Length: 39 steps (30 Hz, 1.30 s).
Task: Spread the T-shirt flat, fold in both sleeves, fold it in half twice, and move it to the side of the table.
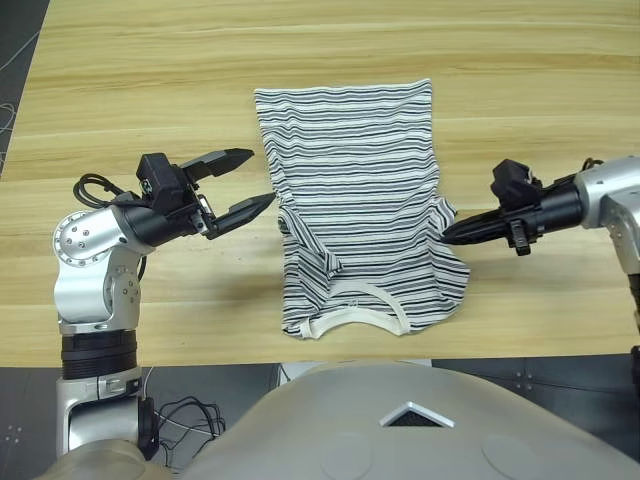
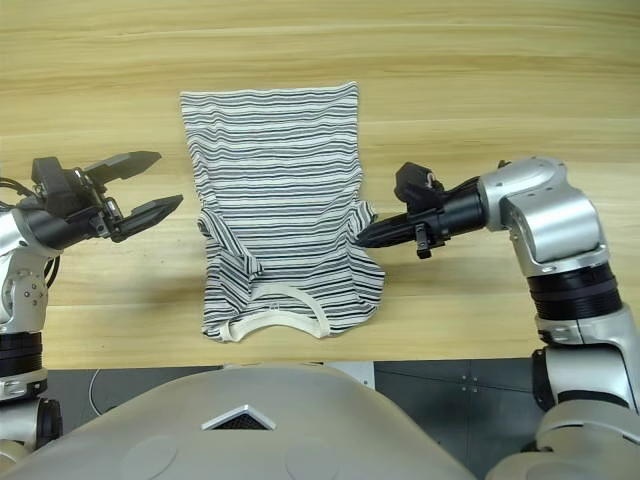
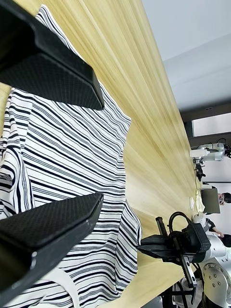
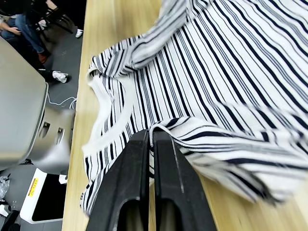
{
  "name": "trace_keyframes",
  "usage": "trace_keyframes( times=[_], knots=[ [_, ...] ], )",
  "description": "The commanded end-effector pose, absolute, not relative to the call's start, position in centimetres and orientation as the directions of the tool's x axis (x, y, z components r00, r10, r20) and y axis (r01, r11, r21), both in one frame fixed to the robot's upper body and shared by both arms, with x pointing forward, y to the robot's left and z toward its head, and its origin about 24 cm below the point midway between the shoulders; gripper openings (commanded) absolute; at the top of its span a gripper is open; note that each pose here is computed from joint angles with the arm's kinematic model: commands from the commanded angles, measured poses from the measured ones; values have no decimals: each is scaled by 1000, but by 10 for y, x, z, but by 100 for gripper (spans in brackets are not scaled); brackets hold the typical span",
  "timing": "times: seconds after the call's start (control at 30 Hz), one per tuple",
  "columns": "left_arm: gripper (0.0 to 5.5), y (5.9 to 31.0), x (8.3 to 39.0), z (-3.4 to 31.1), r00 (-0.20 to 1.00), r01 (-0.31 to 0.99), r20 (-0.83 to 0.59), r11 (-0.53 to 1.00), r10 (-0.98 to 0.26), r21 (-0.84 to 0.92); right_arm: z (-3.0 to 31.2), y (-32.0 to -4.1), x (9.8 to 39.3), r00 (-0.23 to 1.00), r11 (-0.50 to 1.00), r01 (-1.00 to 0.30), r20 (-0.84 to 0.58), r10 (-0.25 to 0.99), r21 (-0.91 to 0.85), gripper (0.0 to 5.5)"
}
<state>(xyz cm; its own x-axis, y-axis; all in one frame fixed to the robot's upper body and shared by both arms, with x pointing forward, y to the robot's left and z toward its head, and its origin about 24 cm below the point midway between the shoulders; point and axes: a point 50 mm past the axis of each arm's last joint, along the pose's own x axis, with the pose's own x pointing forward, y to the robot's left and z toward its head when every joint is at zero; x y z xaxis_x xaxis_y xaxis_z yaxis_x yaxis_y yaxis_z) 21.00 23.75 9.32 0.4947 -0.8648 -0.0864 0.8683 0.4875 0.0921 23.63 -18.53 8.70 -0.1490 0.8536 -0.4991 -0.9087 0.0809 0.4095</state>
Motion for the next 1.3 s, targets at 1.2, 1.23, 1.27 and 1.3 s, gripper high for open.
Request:
trace_keyframes(
  times=[1.2, 1.23, 1.27, 1.3],
  knots=[
    [321, 246, 205, 80, 501, 864, -208, 473, -840, 174, 89, -175, 249, -217, -16, -909, -441, 871, 417, 83],
    [321, 249, 201, 75, 522, 851, -276, 472, -807, 231, 92, -186, 248, -188, 5, -923, -461, 867, 385, 83],
    [321, 252, 198, 69, 543, 837, -346, 457, -765, 302, 93, -195, 246, -162, 23, -937, -490, 857, 349, 83],
    [321, 256, 192, 62, 564, 817, -441, 397, -698, 417, 89, -206, 243, -111, 41, -966, -553, 826, 256, 83]
  ],
)
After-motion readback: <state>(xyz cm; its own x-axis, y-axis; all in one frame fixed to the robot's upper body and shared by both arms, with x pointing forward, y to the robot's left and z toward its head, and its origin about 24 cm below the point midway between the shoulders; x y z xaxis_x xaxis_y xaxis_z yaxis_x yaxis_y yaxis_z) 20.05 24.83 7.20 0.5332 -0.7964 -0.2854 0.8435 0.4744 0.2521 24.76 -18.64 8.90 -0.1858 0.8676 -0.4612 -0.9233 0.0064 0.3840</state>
